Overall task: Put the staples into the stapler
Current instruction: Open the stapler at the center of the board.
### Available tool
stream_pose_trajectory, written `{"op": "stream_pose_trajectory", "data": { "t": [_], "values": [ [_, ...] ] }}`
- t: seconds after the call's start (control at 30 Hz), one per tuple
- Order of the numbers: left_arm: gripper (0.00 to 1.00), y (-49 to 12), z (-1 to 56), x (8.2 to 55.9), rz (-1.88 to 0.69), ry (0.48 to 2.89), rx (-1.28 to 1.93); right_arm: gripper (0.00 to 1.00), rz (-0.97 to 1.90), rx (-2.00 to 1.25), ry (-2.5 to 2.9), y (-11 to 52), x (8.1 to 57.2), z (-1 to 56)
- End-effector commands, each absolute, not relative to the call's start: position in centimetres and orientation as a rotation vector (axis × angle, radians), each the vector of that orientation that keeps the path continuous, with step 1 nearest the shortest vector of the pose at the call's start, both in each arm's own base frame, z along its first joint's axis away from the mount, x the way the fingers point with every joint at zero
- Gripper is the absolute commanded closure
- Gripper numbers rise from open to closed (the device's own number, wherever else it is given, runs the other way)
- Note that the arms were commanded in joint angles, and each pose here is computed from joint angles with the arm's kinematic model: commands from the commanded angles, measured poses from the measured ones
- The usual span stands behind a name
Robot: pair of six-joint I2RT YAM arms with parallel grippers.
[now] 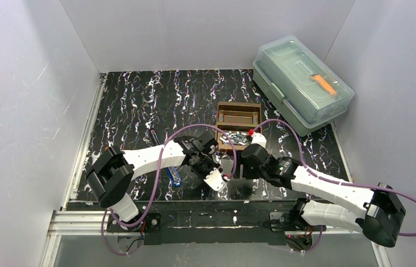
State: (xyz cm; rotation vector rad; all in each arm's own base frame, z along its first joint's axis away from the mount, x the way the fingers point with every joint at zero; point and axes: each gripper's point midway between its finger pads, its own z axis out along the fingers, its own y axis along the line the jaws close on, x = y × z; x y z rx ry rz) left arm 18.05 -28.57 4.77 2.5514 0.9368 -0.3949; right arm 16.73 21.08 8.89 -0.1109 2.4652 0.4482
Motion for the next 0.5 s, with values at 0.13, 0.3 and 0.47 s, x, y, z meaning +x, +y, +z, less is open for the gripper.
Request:
{"op": "stream_pose_trajectory", "data": {
  "t": [0.13, 0.3, 0.47],
  "values": [
    [0.95, -29.6, 7.1, 19.4, -0.343, 1.054, 2.455, 0.21, 0.636, -0.081, 2.466, 22.8, 17.4, 9.1],
    [1.00, -30.2, 10.7, 19.8, -0.341, 1.184, 2.285, 0.21, 0.898, -0.147, 2.386, 25.2, 17.4, 11.3],
    [1.00, -30.2, 14.5, 19.8, -0.358, 1.273, 2.109, 0.23, 1.132, -0.245, 2.287, 27.5, 16.8, 14.1]
  ]
}}
